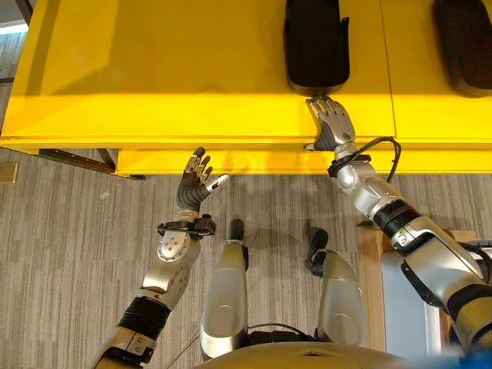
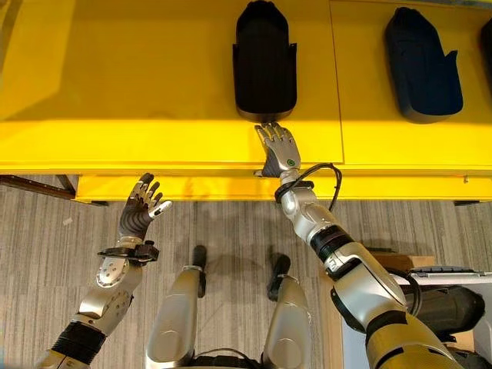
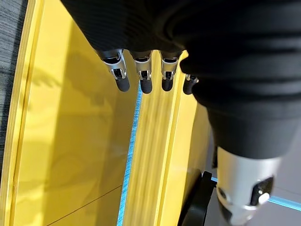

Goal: Move parts from the plastic box to the shelf.

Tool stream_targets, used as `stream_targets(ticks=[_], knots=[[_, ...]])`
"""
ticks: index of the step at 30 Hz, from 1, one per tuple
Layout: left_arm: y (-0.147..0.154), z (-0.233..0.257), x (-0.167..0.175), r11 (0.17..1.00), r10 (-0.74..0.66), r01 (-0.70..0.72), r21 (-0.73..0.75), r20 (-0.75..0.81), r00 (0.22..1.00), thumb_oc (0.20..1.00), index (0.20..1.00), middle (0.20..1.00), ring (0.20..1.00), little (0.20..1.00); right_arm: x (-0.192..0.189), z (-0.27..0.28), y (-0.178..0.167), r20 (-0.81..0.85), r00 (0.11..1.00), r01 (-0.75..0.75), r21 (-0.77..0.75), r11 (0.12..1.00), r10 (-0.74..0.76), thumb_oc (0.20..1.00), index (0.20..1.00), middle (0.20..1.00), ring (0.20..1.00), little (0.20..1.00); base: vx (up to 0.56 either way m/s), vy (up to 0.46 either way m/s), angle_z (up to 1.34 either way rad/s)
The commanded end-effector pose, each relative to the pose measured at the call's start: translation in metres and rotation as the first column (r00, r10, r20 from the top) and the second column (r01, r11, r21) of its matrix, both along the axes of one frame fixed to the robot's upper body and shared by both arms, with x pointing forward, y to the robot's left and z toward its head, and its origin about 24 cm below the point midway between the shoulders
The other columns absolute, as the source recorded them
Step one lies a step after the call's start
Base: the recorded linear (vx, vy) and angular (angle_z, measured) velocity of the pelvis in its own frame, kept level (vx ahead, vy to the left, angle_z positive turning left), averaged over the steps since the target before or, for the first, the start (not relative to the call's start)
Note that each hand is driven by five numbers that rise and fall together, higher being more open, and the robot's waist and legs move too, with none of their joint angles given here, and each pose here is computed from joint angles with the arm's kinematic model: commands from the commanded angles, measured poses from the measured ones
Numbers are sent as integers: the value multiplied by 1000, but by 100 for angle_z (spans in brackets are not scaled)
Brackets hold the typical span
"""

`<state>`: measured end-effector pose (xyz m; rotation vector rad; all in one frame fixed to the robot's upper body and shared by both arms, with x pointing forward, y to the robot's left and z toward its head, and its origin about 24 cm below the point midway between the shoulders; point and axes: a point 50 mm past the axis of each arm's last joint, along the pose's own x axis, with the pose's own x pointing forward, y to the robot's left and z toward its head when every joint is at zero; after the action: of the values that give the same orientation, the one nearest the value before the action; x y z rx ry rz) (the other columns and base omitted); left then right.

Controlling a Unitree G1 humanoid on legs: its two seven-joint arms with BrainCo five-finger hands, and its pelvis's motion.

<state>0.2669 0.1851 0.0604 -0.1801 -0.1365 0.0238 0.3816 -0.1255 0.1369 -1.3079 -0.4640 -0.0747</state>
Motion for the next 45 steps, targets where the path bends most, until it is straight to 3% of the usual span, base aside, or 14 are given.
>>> stream_targets(ticks=[1, 8, 11, 22, 29, 32, 39, 45], knots=[[0, 23, -5, 1000, -16, 17, -6, 127, 992, 1000, 1000, 1000, 1000, 1000, 9, 23, 0, 34, 999, 15, 67, 998, -17, 1000, 1000, 1000, 1000, 1000, 0, 0, 0], [1, 20, -5, 1000, 12, -11, -4, 118, 993, 1000, 1000, 1000, 1000, 1000, -13, -21, 4, -81, 996, -23, 175, 984, 38, 1000, 1000, 1000, 1000, 1000, 0, 0, 0], [4, 18, -6, 999, 38, -39, 1, 108, 993, 1000, 1000, 1000, 1000, 1000, -39, -43, 3, -119, 986, -84, 232, 969, 114, 1000, 1000, 1000, 1000, 1000, 0, 0, 0], [19, 8, -16, 997, 60, -63, 43, 73, 996, 1000, 1000, 1000, 1000, 1000, -100, -15, -33, 47, 970, -240, 312, 919, 237, 1000, 1000, 1000, 1000, 1000, 28, -37, -24], [24, -2, -25, 997, 59, -61, 50, 37, 998, 1000, 1000, 1000, 1000, 1000, -138, 19, -48, 218, 918, -397, 542, 741, 332, 1000, 1000, 1000, 1000, 1000, 31, -140, -43], [24, -5, -27, 997, 62, -63, 35, 24, 998, 1000, 1000, 1000, 1000, 1000, -147, 25, -56, 287, 909, -417, 641, 645, 302, 1000, 1000, 1000, 1000, 1000, 20, -183, -30], [7, -10, -28, 1000, -22, 23, -8, 16, 1000, 1000, 1000, 1000, 1000, 1000, -143, 13, -55, 261, 915, -393, 750, 532, 307, 1000, 1000, 1000, 1000, 1000, 37, -156, -55], [4, -9, -34, 999, -25, 26, -20, 27, 999, 1000, 1000, 1000, 1000, 1000, -139, -12, -56, 150, 941, -286, 832, 475, 304, 1000, 1000, 1000, 1000, 1000, 116, 25, -52]])
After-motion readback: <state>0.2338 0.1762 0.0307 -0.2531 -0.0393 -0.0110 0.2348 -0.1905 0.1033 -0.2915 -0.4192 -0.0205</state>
